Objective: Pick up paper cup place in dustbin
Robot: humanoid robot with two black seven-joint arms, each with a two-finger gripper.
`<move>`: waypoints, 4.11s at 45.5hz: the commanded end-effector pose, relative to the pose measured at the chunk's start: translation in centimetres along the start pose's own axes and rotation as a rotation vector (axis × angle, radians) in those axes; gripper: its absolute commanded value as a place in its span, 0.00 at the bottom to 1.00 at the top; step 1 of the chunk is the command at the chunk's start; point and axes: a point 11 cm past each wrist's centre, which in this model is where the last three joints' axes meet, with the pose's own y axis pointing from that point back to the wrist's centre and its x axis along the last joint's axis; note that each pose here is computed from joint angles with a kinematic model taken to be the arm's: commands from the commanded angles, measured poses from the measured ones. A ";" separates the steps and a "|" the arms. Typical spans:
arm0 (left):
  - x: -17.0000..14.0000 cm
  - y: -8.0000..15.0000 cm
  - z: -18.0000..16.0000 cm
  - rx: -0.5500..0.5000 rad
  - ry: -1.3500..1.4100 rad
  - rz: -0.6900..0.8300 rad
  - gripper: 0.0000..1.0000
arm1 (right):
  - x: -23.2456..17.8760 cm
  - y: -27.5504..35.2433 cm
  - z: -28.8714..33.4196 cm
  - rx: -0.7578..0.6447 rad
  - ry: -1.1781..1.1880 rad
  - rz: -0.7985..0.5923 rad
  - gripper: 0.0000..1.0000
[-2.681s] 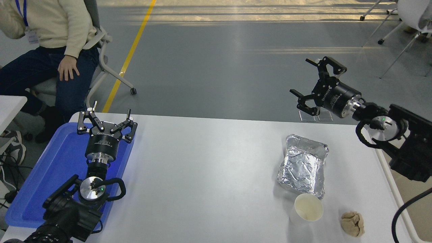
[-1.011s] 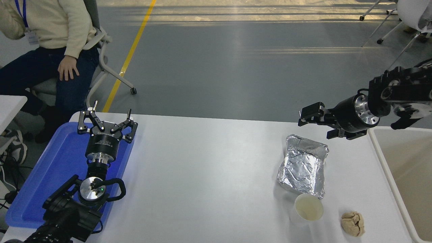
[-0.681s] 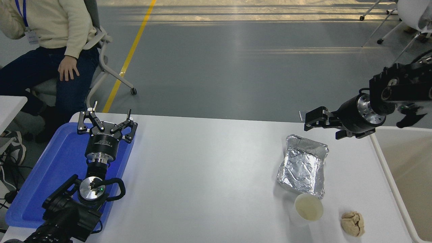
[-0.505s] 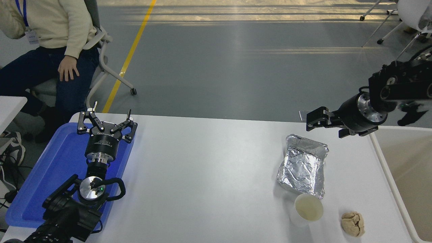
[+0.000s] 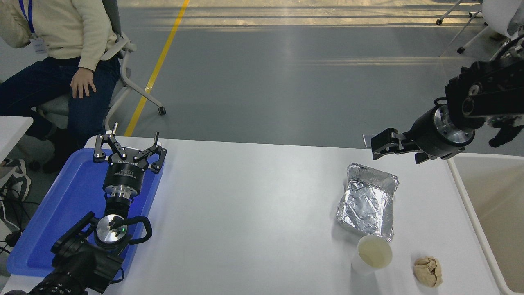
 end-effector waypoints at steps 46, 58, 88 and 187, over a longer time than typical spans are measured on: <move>0.0 0.0 0.0 -0.004 0.002 0.002 1.00 | -1.9 4.9 -5.8 0.140 0.031 -0.170 1.00; 0.0 -0.1 0.0 -0.004 0.001 -0.001 1.00 | -1.8 5.5 -3.5 0.096 0.075 -0.164 1.00; 0.0 0.0 0.0 -0.001 0.000 0.000 1.00 | -2.5 5.6 -0.4 -0.026 0.175 -0.179 1.00; -0.1 0.0 0.0 -0.002 0.002 -0.001 1.00 | -12.9 -11.7 6.8 0.059 0.029 -0.296 0.99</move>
